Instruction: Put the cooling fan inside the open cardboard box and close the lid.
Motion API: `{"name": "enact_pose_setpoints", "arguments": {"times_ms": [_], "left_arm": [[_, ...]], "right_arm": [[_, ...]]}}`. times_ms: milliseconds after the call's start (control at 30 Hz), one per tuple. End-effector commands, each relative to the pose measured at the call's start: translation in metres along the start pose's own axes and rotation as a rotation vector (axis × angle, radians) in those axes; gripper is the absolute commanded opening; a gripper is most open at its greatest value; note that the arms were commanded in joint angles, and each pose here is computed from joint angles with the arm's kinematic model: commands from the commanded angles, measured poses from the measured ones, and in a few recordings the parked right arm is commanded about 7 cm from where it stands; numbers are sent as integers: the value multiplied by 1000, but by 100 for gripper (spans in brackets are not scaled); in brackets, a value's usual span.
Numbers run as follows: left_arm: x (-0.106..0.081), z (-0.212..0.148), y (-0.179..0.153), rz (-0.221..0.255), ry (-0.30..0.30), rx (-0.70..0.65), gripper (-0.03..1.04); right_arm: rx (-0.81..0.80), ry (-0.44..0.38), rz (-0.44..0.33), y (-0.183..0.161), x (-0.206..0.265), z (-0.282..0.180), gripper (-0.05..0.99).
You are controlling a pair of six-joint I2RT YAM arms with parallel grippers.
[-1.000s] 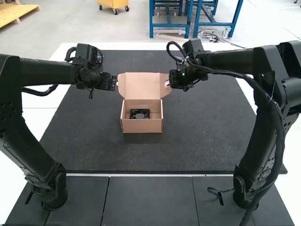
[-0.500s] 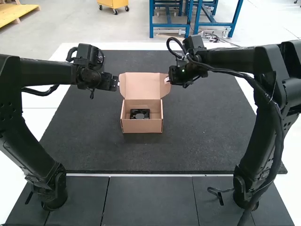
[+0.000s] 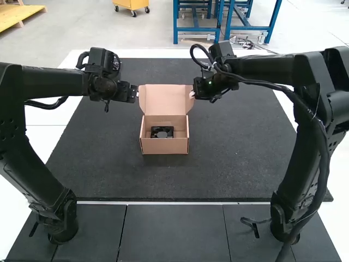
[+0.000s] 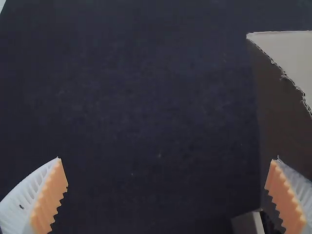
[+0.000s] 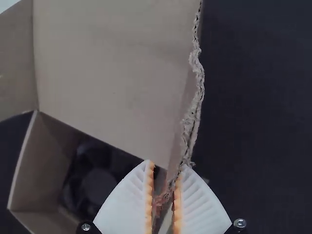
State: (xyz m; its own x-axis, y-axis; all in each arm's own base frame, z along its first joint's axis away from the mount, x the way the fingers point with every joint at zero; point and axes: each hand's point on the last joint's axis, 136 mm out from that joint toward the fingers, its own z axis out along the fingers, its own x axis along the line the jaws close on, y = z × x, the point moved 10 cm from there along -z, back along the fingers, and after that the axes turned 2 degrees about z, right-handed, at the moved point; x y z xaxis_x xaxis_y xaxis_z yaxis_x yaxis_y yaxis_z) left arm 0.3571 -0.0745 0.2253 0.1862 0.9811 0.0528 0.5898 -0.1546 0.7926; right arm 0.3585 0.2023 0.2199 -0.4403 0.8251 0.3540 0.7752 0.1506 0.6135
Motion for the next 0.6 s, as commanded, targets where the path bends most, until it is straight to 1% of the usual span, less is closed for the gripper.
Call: {"name": "enact_pose_setpoints", "arguments": {"times_ms": [0,167,367,433,567], "left_arm": [[-3,-2,11,-3,-13,-29,96],[-3,-2,12,-4,-11,-29,96],[-3,-2,10,-4,-12,-18,96],[-3,-2,10,-4,-12,-16,96],[-3,-2,9,-3,-12,-10,96]], "right_arm": [[-47,19,-22,11,16,-13,14],[-35,16,-30,7,21,-10,13],[-27,-13,-38,0,21,-5,7],[-27,-40,-47,-1,19,-4,5],[-26,-52,-52,-2,19,-3,1]]}}
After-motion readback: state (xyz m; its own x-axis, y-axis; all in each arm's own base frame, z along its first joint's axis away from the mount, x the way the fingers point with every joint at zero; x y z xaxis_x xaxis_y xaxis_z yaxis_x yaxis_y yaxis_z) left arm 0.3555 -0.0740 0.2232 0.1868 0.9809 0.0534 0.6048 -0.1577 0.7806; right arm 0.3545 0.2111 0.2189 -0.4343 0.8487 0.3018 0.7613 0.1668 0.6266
